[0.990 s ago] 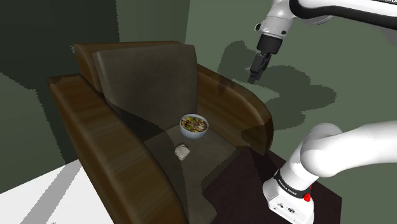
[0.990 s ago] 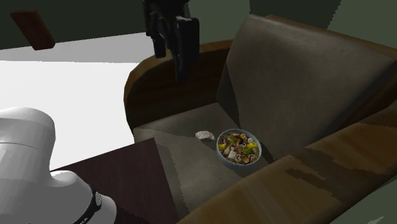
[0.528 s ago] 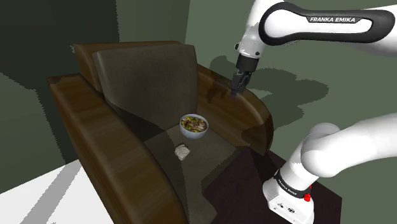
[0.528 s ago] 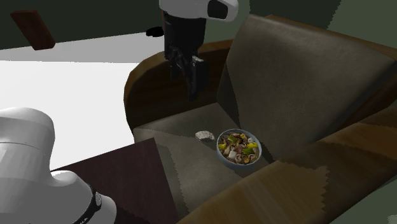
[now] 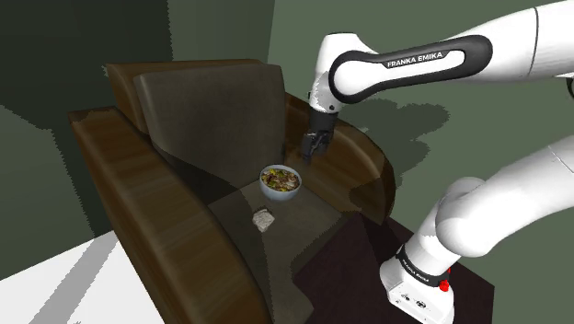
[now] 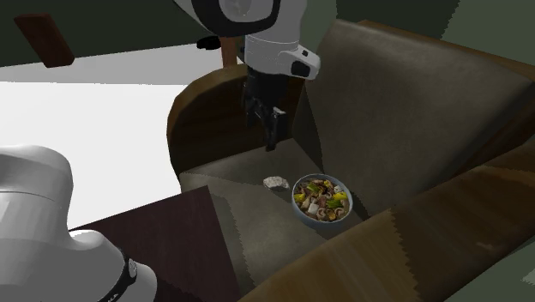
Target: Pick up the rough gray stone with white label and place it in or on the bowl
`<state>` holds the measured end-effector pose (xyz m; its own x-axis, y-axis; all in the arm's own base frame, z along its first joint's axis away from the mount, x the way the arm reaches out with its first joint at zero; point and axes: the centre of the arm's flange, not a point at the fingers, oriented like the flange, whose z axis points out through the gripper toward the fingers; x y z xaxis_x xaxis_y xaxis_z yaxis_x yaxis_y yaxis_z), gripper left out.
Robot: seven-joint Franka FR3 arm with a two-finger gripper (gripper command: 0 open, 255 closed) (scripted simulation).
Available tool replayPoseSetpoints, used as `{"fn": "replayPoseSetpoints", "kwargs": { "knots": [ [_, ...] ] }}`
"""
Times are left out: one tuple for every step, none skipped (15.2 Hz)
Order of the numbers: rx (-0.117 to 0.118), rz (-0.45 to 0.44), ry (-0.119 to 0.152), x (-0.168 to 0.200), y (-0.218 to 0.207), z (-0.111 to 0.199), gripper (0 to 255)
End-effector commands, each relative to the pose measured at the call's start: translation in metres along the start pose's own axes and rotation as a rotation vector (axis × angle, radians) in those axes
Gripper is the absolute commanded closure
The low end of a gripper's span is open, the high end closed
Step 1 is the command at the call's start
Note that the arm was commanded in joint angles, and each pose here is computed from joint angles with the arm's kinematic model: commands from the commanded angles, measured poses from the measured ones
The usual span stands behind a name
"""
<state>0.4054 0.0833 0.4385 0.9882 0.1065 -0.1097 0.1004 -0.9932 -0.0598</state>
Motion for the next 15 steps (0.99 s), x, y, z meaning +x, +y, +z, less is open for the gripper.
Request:
{"fn": "replayPoseSetpoints", "kwargs": {
  "knots": [
    [-0.006, 0.006, -0.011, 0.010, -0.007, 0.022, 0],
    [-0.009, 0.009, -0.017, 0.017, -0.011, 0.033, 0],
    [-0.012, 0.011, -0.023, 0.024, -0.015, 0.045, 0],
    [-0.015, 0.014, -0.029, 0.031, -0.019, 0.056, 0],
    [-0.019, 0.017, -0.036, 0.038, -0.023, 0.067, 0],
    [-0.022, 0.019, -0.042, 0.045, -0.027, 0.079, 0],
    [-0.025, 0.022, -0.048, 0.052, -0.030, 0.090, 0],
    [-0.028, 0.025, -0.054, 0.058, -0.034, 0.102, 0],
    [-0.031, 0.028, -0.060, 0.065, -0.038, 0.113, 0],
    [-0.034, 0.030, -0.066, 0.072, -0.041, 0.125, 0],
    [-0.037, 0.033, -0.072, 0.078, -0.045, 0.137, 0],
    [-0.040, 0.036, -0.079, 0.085, -0.048, 0.148, 0],
    [-0.043, 0.038, -0.085, 0.091, -0.051, 0.160, 0],
    [-0.047, 0.041, -0.091, 0.097, -0.055, 0.172, 0],
    [-0.050, 0.044, -0.097, 0.104, -0.058, 0.184, 0]
  ]
}}
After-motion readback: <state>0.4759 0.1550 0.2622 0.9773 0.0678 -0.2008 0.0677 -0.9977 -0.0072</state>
